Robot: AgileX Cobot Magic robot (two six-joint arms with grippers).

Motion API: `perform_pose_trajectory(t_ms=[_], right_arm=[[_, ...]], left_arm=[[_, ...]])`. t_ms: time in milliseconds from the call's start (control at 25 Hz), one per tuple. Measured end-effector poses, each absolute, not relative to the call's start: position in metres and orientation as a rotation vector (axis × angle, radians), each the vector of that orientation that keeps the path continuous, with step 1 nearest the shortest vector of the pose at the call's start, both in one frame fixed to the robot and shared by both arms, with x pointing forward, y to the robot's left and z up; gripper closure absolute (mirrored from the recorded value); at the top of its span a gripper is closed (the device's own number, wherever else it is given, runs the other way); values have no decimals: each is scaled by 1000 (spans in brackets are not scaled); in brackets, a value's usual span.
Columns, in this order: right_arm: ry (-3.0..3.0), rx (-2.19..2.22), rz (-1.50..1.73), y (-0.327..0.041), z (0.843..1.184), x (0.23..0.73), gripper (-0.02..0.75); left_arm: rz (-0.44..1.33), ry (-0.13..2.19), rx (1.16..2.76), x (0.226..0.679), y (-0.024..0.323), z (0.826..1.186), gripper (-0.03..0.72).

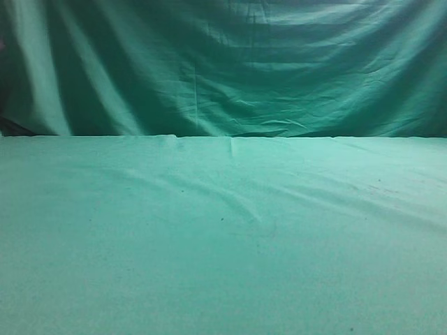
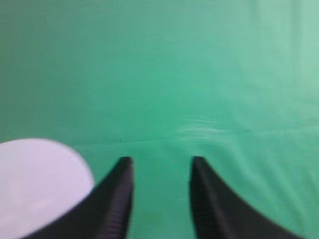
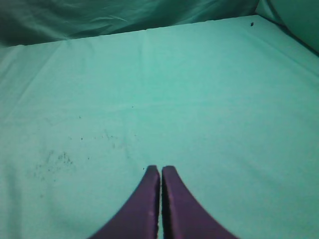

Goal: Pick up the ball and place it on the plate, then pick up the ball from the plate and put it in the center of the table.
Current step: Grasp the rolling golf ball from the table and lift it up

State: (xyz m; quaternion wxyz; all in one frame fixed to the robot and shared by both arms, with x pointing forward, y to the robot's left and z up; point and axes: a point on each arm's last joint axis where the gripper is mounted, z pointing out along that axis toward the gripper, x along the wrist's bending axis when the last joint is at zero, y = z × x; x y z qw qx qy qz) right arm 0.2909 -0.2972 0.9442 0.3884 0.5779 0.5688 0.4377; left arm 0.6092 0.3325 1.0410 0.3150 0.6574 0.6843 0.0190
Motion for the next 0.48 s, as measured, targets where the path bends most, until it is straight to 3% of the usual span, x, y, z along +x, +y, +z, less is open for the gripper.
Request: perform_pose_trajectory(t_ms=[120,200,480], right_arm=[[1447,1470,1113,-297,944,291,738],[1447,1470,1113,-297,944,291,738],[1447,1470,1113,-297,944,291,738]], left_arm=[[-22,1671,1737,609,323,1054,587],[5,1586,1751,603,317,1069,688],[153,1371,1867,573,277,1120,688]])
